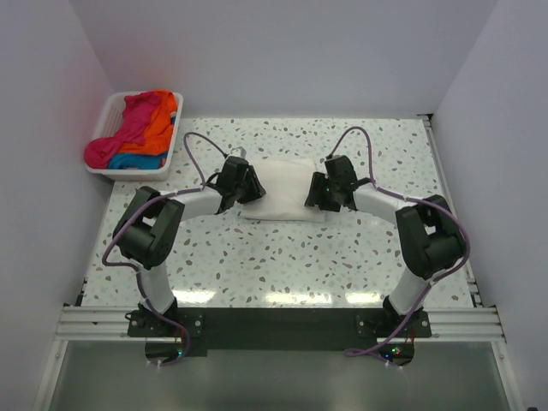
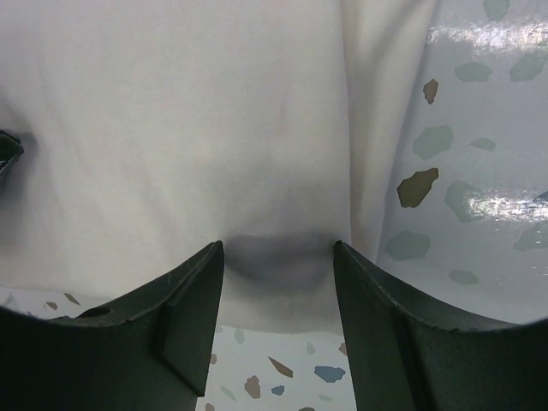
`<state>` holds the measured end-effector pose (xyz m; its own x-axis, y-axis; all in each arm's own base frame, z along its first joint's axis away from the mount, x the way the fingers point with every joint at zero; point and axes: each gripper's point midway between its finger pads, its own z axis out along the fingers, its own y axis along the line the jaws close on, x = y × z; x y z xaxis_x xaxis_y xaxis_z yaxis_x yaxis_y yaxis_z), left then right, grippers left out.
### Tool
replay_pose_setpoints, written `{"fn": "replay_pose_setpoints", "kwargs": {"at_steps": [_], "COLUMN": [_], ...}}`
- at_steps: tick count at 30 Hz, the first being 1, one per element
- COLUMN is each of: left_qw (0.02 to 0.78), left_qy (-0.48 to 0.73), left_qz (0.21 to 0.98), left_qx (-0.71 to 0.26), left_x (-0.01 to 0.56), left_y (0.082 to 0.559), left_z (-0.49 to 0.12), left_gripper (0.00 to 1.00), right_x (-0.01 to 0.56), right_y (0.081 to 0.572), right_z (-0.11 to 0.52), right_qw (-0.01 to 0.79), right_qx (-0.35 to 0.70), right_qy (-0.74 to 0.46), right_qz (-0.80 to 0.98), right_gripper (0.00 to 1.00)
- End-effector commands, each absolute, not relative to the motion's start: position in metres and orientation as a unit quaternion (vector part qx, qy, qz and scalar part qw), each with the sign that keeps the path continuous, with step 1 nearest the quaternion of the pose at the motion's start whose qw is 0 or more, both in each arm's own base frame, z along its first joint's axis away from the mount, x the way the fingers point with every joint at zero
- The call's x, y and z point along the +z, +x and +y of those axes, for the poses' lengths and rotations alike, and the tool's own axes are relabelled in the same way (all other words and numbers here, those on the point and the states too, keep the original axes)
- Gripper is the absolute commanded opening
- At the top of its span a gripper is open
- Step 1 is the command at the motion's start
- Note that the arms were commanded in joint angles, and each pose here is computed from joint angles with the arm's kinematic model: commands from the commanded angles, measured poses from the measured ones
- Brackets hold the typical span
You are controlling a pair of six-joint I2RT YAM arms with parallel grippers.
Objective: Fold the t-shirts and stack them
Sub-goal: Fold the tshirt
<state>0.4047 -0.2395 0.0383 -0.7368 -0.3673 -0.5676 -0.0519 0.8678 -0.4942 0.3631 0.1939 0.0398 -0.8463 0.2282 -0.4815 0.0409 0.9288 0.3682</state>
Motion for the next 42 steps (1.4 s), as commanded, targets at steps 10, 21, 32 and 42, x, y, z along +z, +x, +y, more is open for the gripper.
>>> {"fn": "replay_pose_setpoints", "kwargs": {"at_steps": [10, 21, 32, 42], "left_qw": [0.36, 0.359, 0.352, 0.355], "left_qy": [-0.112, -0.106, -0.101, -0.089], "left_qz": [0.894, 0.896, 0.901, 0.903], "left_qx": [-0.243, -0.24, -0.23, -0.227], "left_x": [0.048, 0.048, 0.047, 0.057], "left_y": [0.413, 0.413, 0.409, 0.409], "left_z": [-0.252, -0.255, -0.252, -0.252], "left_gripper": [0.41, 0.42, 0.43, 0.43], "right_x": [0.059, 0.072, 0.095, 0.066], "right_y": [0.368, 0.372, 0.419, 0.446], "right_z": [0.198, 0.187, 0.147, 0.144], "right_qw": [0.293, 0.308, 0.348, 0.328], "right_qx": [0.195, 0.172, 0.108, 0.059], "right_qy": [0.075, 0.073, 0.076, 0.037], "right_qz": [0.933, 0.933, 0.928, 0.942], "right_gripper": [0.57, 0.61, 0.86, 0.85]}}
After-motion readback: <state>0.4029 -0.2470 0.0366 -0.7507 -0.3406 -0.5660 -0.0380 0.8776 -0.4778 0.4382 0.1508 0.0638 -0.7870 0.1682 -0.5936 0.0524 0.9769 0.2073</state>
